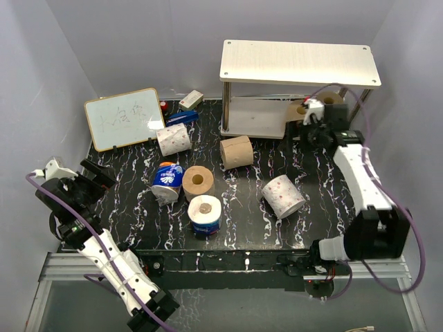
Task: Place and organize the paper towels onto the shelf
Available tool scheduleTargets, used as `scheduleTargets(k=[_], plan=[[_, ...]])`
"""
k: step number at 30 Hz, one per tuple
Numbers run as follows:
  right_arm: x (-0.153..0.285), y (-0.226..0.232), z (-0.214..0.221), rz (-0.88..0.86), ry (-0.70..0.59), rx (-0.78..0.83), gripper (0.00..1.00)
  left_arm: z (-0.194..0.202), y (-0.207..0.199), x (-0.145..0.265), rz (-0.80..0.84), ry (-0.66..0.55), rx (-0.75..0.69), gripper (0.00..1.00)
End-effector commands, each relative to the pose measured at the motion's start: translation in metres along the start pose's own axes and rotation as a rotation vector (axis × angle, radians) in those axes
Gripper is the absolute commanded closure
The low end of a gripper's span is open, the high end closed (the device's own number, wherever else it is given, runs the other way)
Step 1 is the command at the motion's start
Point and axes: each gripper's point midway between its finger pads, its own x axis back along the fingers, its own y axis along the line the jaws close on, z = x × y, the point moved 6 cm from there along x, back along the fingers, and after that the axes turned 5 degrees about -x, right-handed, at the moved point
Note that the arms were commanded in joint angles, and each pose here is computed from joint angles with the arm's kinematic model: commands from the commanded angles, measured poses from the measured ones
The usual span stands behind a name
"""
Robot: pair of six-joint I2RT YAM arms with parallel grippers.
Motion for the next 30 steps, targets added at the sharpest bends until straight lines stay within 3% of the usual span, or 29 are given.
scheduleTargets(k=[1,4,11,15,24,30], plan=[[-0.045,0.045,0.032,-0.173,0.237,0.057,0.02,0.001,0.001,-0.001,0.000,0.005,0.001,0.02],[-0.065,0.066,0.028,-0.226,0.182,0.116,0.02,0.001,0.002,-0.002,-0.006,0.007,0.006,0.02],[-0.094,0.087,-0.010,-0.412,0.135,0.061,0.02,0.001,0.005,-0.003,-0.023,0.011,0.017,0.02],[-0.120,0.078,-0.008,-0.368,0.105,0.013,0.02,0.001,0.005,-0.002,-0.032,0.001,0.017,0.02],[-0.168,0.067,0.014,-0.342,0.210,-0.059,0.05,0.001,0.009,-0.008,-0.032,0.032,0.034,0.02],[-0.181,0.070,0.012,-0.345,0.208,-0.050,0.14,0.000,0.007,-0.004,-0.033,0.012,0.025,0.02]])
